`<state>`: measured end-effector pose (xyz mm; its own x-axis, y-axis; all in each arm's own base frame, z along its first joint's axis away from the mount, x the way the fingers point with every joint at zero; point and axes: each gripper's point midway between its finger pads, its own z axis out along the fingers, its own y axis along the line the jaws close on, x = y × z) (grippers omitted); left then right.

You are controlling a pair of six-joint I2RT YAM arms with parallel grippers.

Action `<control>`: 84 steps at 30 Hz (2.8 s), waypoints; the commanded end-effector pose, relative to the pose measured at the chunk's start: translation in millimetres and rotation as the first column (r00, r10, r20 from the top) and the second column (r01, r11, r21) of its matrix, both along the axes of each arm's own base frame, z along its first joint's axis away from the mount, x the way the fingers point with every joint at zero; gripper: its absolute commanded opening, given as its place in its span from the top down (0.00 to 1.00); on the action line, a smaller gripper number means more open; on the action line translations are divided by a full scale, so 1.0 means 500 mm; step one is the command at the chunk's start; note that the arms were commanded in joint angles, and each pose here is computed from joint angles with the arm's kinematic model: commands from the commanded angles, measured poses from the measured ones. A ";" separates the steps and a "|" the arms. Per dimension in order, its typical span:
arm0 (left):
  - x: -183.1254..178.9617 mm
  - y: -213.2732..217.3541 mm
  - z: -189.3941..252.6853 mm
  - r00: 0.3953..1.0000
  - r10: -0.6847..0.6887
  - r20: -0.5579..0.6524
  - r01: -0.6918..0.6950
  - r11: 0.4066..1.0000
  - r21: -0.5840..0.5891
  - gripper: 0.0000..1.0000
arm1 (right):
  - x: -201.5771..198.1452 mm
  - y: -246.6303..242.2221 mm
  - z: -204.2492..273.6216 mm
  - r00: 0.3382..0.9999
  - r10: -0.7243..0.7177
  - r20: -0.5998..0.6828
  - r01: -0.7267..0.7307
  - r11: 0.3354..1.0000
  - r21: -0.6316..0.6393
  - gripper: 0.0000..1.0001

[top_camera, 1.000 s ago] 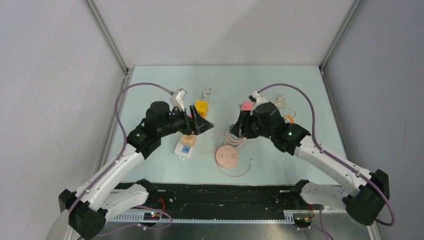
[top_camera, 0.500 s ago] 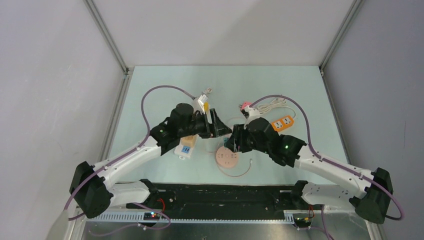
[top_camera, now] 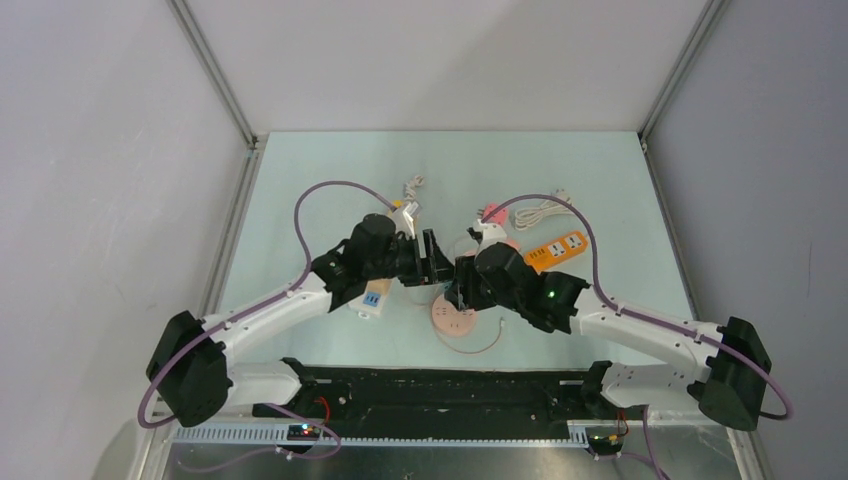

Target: Insert the plug

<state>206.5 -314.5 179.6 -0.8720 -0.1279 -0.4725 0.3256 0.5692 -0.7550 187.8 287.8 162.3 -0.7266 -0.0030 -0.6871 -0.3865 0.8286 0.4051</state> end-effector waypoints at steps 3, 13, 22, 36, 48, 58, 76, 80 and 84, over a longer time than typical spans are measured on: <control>-0.036 -0.010 -0.013 0.996 -0.077 -0.050 0.077 0.997 -0.013 0.32 | 0.045 0.010 0.023 0.993 -0.090 0.077 0.087 0.995 0.040 0.64; -0.064 -0.017 -0.035 0.971 -0.229 -0.062 0.232 0.972 0.037 0.34 | 0.040 0.030 0.017 0.990 -0.006 0.138 0.007 1.000 -0.008 0.64; -0.097 -0.027 -0.030 0.942 -0.319 -0.102 0.320 0.947 -0.011 0.37 | 0.039 0.048 0.033 0.971 0.079 0.227 -0.071 0.997 -0.041 0.63; -0.115 -0.030 -0.026 0.925 -0.360 -0.121 0.357 0.933 -0.051 0.67 | 0.053 0.070 0.043 0.925 0.162 0.343 -0.132 0.985 -0.110 0.60; -0.089 -0.041 -0.017 0.945 -0.310 -0.103 0.306 0.951 -0.056 1.00 | 0.065 0.072 0.043 0.911 0.158 0.382 -0.112 0.984 -0.139 0.40; 0.008 -0.012 -0.033 0.989 -0.145 -0.040 0.146 0.989 0.021 1.00 | 0.051 0.052 0.011 0.942 0.142 0.304 -0.097 0.982 -0.159 0.11; 0.063 0.086 -0.061 0.996 0.082 0.036 -0.086 0.986 0.144 0.68 | -0.145 -0.198 -0.151 0.965 -0.178 -0.192 0.131 0.964 -0.233 0.20; 0.051 0.092 -0.039 0.996 0.062 0.066 -0.070 0.989 0.129 0.55 | -0.162 -0.195 -0.160 0.977 -0.085 -0.197 0.038 0.973 -0.228 0.13; 0.037 0.096 0.004 0.993 0.035 0.117 -0.047 0.994 0.097 0.47 | -0.168 -0.176 -0.191 0.976 0.008 -0.216 -0.068 0.959 -0.276 0.12</control>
<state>228.0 -269.7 154.7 -0.8540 -0.1175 -0.5068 0.3003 0.6841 -0.6647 110.1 191.4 81.4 -0.8507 -0.0966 -0.5168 -0.2647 0.9280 0.2623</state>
